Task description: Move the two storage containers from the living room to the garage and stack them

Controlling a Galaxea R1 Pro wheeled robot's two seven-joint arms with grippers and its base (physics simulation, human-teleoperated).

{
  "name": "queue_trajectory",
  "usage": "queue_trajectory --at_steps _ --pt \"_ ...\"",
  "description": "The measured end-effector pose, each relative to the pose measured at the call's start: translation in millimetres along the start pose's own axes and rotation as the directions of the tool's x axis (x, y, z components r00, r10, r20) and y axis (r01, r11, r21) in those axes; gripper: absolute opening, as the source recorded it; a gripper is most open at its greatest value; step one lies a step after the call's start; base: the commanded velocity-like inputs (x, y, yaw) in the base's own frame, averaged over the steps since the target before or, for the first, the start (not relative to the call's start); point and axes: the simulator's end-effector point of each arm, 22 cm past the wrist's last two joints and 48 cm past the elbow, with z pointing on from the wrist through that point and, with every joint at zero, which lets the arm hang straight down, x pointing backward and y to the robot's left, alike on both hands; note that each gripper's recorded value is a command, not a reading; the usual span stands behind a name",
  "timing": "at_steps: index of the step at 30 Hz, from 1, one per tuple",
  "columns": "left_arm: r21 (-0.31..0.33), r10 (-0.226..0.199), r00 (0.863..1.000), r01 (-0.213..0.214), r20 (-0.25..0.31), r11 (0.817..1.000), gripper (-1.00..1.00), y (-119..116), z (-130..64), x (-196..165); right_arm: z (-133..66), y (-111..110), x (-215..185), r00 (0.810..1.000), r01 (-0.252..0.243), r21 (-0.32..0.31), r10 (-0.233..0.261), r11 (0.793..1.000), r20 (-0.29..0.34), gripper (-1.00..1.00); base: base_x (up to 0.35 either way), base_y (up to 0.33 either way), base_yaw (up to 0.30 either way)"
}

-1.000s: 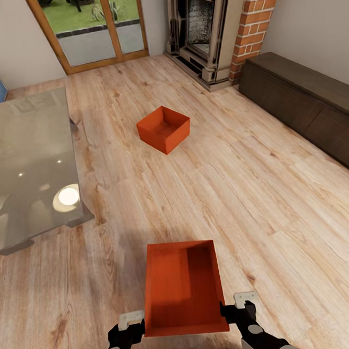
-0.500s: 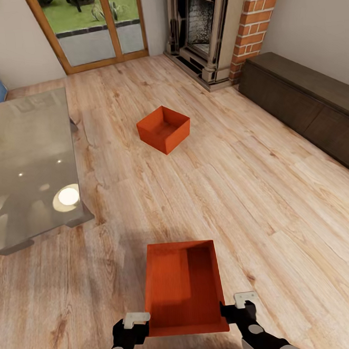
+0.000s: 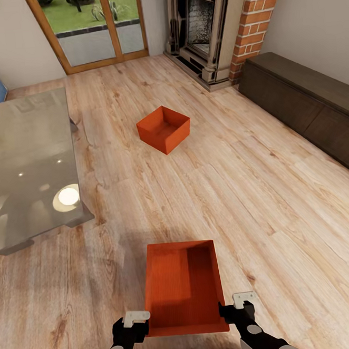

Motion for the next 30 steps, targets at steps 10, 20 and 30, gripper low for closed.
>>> queue_trajectory --at_steps 10,20,30 --pt "-0.004 -0.016 1.0 0.016 0.002 1.0 1.0 0.6 0.2 -1.4 0.1 -0.2 -0.6 1.0 -0.001 0.001 0.001 1.0 0.002 1.0 0.0 0.0 0.0" --pt "-0.016 -0.081 0.997 0.081 -0.006 0.997 1.0 3.1 0.1 0.2 0.2 -0.4 -0.8 1.0 -0.003 0.002 0.003 1.0 0.002 1.0 0.0 0.0 0.0" --pt "-0.016 -0.084 0.996 0.084 -0.007 0.996 1.0 2.8 0.0 0.8 0.1 -0.5 -0.6 1.0 -0.003 0.002 0.003 1.0 0.001 1.0 0.0 0.0 0.0"
